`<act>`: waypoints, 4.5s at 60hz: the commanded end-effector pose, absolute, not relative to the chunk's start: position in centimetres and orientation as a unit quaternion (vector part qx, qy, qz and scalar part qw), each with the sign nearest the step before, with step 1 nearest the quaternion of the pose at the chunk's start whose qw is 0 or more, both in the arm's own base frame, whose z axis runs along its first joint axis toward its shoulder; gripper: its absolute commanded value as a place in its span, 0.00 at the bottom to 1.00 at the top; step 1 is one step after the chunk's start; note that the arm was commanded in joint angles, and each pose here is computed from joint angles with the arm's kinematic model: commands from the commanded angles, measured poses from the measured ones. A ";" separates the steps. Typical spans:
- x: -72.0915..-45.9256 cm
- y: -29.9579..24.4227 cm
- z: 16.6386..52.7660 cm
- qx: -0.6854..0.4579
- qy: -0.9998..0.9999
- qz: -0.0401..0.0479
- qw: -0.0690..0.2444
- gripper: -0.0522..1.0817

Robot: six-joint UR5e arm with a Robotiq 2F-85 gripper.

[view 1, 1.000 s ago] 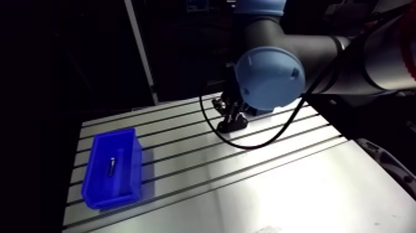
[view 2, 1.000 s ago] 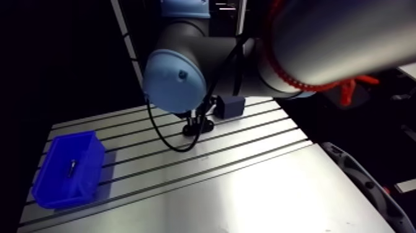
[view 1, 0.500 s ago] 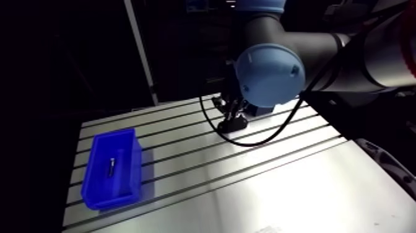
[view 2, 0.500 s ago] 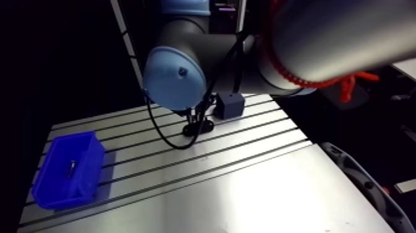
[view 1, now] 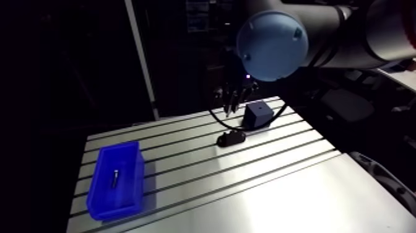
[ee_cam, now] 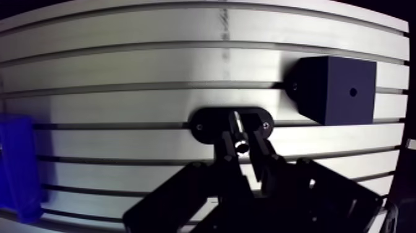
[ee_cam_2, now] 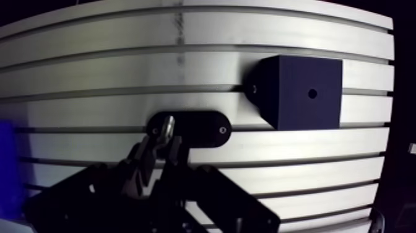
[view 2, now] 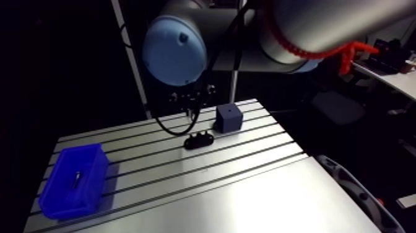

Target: Pick up the M10 bolt and insert it into the hole until fully seated.

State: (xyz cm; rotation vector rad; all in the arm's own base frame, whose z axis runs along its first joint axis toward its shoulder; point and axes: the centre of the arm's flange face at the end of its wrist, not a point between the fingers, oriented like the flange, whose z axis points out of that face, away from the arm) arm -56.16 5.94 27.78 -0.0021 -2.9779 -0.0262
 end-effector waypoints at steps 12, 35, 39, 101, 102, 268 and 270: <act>-58.7 7.6 35.9 -0.031 -0.999 0.007 0.012 1.00; -61.1 12.1 37.7 -0.060 -0.996 0.007 -0.065 1.00; -61.2 13.0 37.9 -0.066 -0.996 0.007 -0.064 1.00; -66.6 16.7 35.4 -0.074 -0.994 -0.002 -0.076 1.00; -66.8 16.8 35.3 -0.074 -0.994 -0.002 -0.075 1.00; -66.7 20.6 28.0 -0.109 -0.986 0.018 -0.126 1.00; -66.7 20.6 28.0 -0.108 -0.986 0.018 -0.126 1.00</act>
